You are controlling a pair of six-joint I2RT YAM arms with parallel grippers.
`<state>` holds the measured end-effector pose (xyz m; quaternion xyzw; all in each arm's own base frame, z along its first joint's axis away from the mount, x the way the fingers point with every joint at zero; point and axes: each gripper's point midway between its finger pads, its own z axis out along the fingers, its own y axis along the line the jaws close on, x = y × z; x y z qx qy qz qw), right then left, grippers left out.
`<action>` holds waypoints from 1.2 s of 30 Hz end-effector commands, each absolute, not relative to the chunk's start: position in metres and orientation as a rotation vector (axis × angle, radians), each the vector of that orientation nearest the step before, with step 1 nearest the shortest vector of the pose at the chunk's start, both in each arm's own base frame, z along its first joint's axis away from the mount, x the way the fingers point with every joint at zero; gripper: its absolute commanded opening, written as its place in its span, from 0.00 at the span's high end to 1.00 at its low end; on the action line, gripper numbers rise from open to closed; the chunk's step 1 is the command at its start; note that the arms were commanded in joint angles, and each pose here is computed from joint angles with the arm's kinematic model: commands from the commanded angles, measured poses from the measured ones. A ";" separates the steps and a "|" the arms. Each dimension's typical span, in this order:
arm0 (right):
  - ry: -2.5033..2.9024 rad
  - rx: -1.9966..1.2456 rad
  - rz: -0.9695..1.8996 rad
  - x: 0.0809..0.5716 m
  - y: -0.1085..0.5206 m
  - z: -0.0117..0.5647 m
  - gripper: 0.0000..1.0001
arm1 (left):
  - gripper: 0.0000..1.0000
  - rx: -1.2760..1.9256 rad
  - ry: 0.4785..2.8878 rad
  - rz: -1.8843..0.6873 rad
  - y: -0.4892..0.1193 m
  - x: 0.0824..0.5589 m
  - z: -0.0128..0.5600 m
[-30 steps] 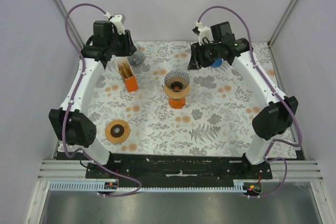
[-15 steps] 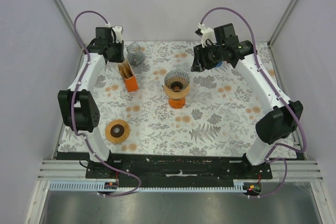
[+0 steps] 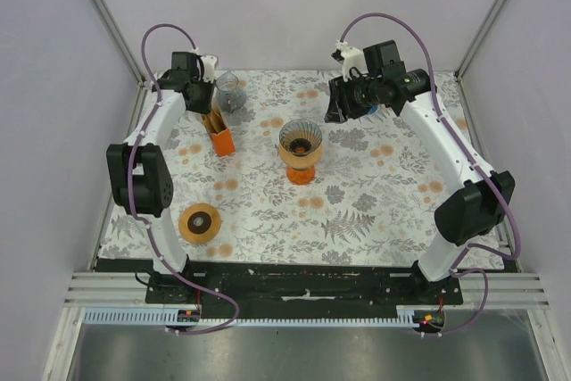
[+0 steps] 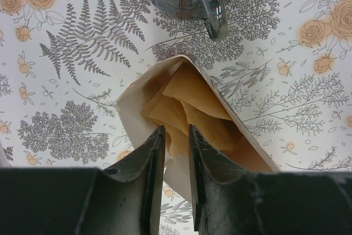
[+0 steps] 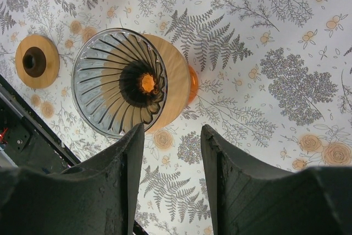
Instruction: Place the coffee filter in the dripper
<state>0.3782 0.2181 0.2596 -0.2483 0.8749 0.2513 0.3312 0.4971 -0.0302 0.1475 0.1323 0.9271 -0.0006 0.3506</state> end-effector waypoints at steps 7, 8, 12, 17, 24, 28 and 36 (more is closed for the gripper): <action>2.276 -0.662 0.661 0.378 0.216 0.259 0.48 | 0.71 0.439 2.386 0.047 -0.032 0.508 0.139; 2.272 -0.663 0.664 0.377 0.216 0.260 0.48 | 0.71 0.445 2.388 0.044 -0.032 0.508 0.138; 2.273 -0.666 0.666 0.377 0.216 0.259 0.48 | 0.72 0.448 2.385 0.033 -0.034 0.512 0.136; 2.281 -0.667 0.670 0.376 0.216 0.257 0.48 | 0.75 0.461 2.380 0.014 -0.040 0.515 0.134; 2.283 -0.668 0.677 0.377 0.216 0.256 0.48 | 0.79 0.486 2.349 0.002 -0.046 0.518 0.139; 2.280 -0.669 0.684 0.377 0.217 0.256 0.48 | 0.74 0.486 2.362 0.004 -0.046 0.518 0.133; 2.283 -0.670 0.695 0.376 0.217 0.256 0.48 | 0.75 0.488 2.363 -0.003 -0.048 0.520 0.129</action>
